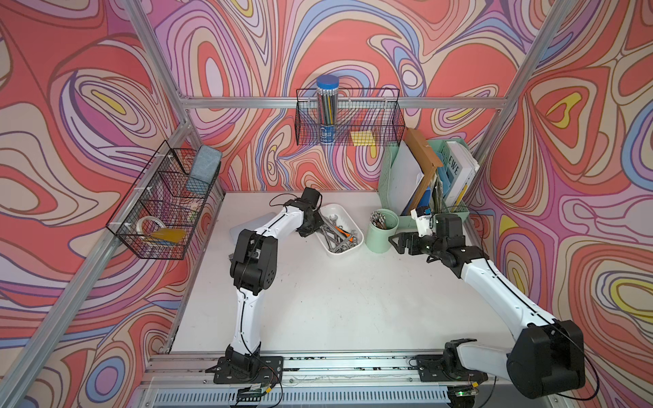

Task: Take out the wrench from the storage box
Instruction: Move the storage box to the center of the board.

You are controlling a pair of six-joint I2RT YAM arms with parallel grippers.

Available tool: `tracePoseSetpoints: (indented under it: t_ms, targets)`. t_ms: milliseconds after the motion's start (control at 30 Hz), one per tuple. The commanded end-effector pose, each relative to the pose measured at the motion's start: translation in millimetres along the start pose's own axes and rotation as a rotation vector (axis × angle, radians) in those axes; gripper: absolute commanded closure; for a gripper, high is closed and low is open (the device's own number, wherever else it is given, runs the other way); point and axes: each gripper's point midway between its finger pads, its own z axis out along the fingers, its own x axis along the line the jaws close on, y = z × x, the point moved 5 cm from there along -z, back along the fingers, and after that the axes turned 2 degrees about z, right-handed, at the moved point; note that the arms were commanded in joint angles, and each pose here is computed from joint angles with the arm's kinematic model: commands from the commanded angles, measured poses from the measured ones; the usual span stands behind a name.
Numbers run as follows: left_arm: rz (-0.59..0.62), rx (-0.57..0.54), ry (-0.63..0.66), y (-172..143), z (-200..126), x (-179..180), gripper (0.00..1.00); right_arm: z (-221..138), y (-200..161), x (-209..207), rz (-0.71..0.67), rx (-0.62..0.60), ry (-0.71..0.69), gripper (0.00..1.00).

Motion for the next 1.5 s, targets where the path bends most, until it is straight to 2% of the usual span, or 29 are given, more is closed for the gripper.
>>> tracePoseSetpoints:
  t_ms: [0,433,867,1133,1467]
  targets:
    - [0.149,0.113,0.129,-23,-3,28,1.00,-3,7,5,-0.016,-0.012,0.015,0.02]
    - [0.293,0.152,0.063,-47,-21,31,1.00,-12,12,10,-0.009,-0.019,0.020,0.02]
    - [0.439,0.201,0.015,-116,-44,42,1.00,-18,-11,29,-0.012,0.034,0.030,0.02]
    - [0.463,0.216,-0.008,-143,-55,44,1.00,-16,-33,57,-0.010,0.077,0.005,0.02]
    - [0.432,0.235,-0.026,-166,-57,50,1.00,-4,-62,103,-0.003,0.137,-0.048,0.03]
